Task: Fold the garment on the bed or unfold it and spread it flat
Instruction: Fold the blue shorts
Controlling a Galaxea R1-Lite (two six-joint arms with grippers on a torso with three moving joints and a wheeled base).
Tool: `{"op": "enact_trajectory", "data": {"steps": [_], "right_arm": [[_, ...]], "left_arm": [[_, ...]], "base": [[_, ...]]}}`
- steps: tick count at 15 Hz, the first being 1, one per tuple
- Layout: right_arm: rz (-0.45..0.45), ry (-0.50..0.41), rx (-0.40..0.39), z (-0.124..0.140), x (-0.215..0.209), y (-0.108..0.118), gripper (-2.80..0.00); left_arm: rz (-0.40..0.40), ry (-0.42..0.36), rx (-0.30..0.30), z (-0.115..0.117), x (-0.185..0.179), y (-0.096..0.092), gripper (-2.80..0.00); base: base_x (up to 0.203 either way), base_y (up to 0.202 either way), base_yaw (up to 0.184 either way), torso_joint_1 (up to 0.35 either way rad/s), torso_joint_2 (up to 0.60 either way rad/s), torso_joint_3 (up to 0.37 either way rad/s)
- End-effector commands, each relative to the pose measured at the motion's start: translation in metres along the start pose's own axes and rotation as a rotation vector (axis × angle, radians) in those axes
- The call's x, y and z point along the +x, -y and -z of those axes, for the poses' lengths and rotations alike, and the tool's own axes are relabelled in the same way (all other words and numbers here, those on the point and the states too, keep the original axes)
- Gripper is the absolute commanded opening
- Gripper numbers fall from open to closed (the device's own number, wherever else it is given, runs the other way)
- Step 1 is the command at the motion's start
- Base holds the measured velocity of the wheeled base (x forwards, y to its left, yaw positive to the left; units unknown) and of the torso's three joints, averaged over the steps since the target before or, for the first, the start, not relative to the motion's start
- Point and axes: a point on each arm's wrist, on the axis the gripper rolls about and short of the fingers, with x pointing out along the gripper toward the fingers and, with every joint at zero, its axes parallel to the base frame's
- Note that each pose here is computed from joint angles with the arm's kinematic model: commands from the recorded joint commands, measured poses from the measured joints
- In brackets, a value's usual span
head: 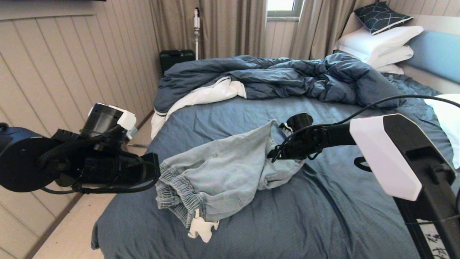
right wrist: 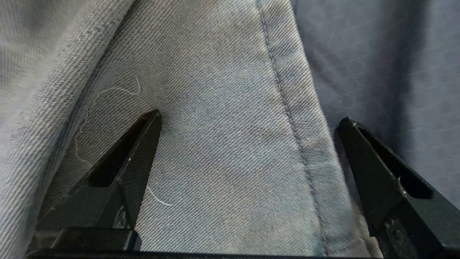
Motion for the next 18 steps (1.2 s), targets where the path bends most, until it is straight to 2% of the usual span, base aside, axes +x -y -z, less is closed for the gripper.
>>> {"op": "enact_trajectory", "data": {"steps": [1,2,10,15,18], "right_arm": [[-0.002,-0.012,-0.001,0.003,0.004,-0.001,0.0],[-0.001,-0.015,-0.004,0.004,0.005,-0.002,-2.8],[0.027,-0.033,-0.01,0.009,0.011,-0.004,-2.8],[0.033,0.011,0.0,-0.005,-0.01,0.0,-2.8],[0.071,0.034,0.027,-0.018,-0.034,0.016,-2.8]], "left_arm": [[0.003,-0.015,-0.004,0.001,0.003,-0.001,-2.8],[0.011,-0.015,-0.003,0.001,0.004,0.0,-2.8],[0.017,-0.01,-0.006,0.001,0.004,-0.001,-2.8],[0.021,-0.007,-0.008,0.001,0.001,-0.001,-2.8],[0.027,-0.002,-0.007,0.002,-0.002,-0.001,-2.8]], "base": [[0.0,0.0,0.0,0.0,0.0,0.0],[0.0,0.0,0.0,0.0,0.0,0.0],[0.0,0.0,0.0,0.0,0.0,0.0],[0.0,0.0,0.0,0.0,0.0,0.0],[0.0,0.0,0.0,0.0,0.0,0.0]]}}
